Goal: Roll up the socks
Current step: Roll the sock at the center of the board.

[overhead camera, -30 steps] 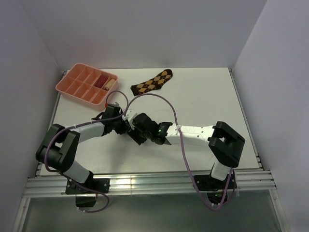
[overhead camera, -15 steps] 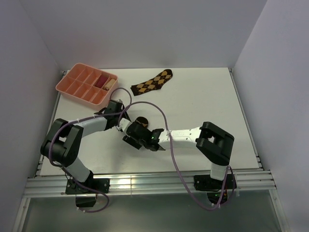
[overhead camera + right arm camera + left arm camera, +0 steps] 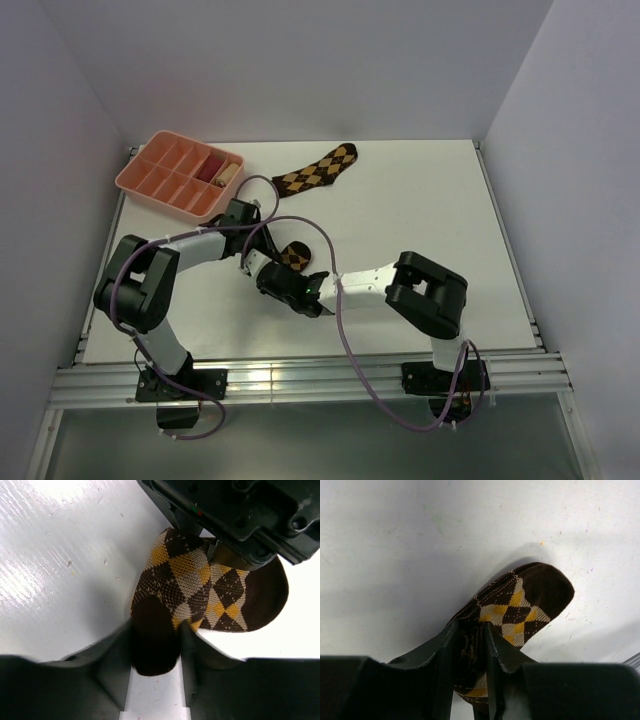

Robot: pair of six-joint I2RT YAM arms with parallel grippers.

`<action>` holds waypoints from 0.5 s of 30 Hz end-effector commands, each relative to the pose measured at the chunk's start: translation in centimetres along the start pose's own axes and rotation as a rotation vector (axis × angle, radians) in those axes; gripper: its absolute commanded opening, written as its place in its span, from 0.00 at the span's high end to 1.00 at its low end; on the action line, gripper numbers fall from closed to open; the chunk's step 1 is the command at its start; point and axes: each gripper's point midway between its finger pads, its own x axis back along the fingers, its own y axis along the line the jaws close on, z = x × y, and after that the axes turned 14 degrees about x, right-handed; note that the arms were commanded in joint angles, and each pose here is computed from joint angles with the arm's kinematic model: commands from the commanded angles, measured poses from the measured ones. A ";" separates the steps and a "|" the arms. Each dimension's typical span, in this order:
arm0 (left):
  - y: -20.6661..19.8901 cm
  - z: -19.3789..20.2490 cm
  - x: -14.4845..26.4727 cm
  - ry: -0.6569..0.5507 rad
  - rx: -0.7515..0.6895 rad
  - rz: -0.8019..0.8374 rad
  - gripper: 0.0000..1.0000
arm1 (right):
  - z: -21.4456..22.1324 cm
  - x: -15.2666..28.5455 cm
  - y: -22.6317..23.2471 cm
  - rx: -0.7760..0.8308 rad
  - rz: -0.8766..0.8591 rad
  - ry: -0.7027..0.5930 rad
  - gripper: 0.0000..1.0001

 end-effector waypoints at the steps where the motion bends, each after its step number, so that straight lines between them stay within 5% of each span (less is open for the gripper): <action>1: 2.5 1.4 -0.8 0.066 -0.042 -0.080 0.68 | 0.4 -0.6 2.2 0.000 -0.085 0.006 0.64; 4: 1.5 1.0 -0.4 0.057 -0.066 -0.048 0.66 | -0.9 0.5 2.3 -0.046 -0.159 -0.038 0.85; 7: 0.0 0.0 0.5 0.015 -0.084 -0.006 0.61 | -2.2 1.4 1.8 -0.124 -0.255 -0.083 0.93; 15: -1.7 -3.1 3.9 -0.115 0.016 0.114 0.45 | -2.2 1.8 1.4 -0.320 -0.516 -0.123 1.00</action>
